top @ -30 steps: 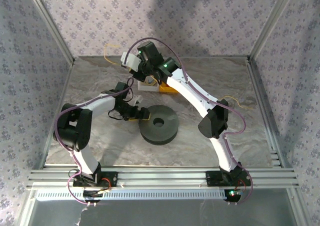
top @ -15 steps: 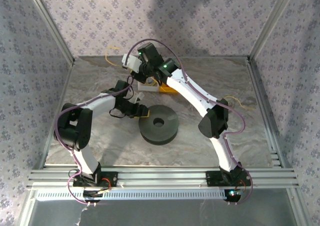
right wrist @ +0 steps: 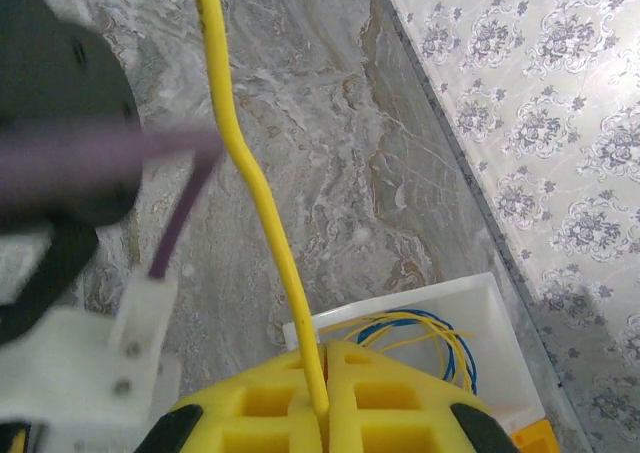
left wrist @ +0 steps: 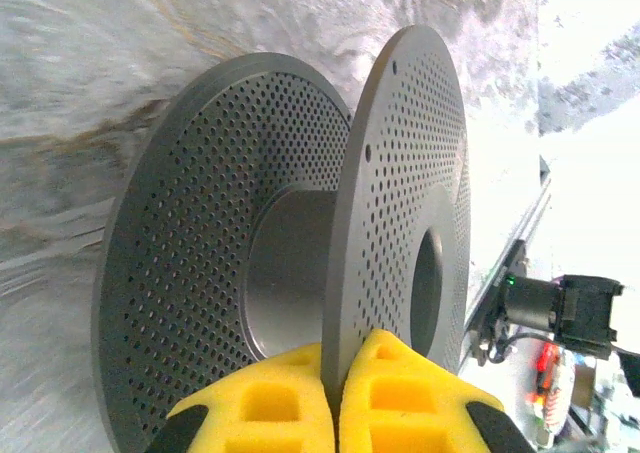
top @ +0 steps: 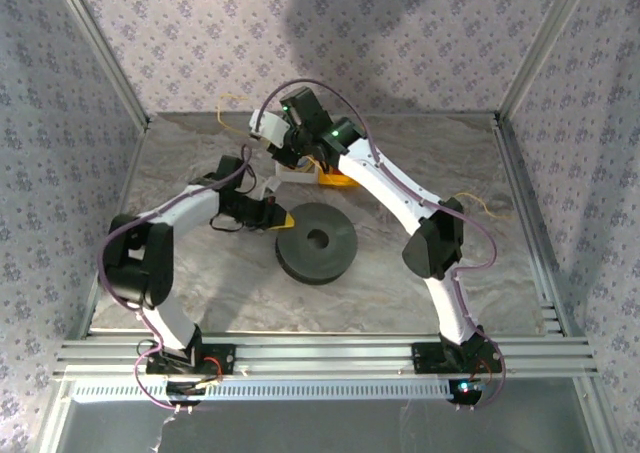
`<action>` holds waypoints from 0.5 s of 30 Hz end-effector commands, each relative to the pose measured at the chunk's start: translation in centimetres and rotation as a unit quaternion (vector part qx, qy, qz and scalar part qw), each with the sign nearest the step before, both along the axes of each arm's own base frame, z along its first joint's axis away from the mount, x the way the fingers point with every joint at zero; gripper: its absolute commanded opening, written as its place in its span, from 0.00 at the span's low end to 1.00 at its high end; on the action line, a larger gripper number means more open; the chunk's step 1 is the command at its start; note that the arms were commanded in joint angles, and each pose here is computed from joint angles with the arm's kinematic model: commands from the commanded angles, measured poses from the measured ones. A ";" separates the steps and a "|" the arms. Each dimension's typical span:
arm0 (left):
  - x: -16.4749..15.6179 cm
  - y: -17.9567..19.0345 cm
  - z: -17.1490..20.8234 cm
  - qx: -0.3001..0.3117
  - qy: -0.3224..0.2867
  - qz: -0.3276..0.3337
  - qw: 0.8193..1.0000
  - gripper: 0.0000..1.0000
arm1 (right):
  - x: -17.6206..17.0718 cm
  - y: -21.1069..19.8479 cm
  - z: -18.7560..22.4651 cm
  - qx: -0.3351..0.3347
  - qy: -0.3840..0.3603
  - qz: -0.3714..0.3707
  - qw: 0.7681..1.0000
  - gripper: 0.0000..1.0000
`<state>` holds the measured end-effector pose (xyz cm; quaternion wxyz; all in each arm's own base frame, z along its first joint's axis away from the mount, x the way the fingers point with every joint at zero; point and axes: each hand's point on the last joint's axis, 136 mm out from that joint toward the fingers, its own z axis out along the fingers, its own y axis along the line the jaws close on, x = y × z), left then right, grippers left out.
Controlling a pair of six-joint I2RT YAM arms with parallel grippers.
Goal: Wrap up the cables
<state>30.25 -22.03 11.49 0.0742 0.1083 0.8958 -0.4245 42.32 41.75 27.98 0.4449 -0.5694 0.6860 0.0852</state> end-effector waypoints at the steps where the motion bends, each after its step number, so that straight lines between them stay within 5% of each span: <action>1: 0.2 4.5 1.1 0.130 -0.056 0.018 0.990 0.00 | -0.3 -0.9 2.6 0.020 -0.014 -0.013 1.000 0.00; 8: 0.3 10.5 7.2 0.290 -0.148 0.050 0.944 0.00 | -1.1 -0.2 3.0 0.035 -0.006 0.006 0.999 0.00; 15: 1.8 13.2 8.5 0.356 -0.164 0.097 0.915 0.00 | -1.6 0.5 2.7 0.041 0.003 0.018 0.999 0.00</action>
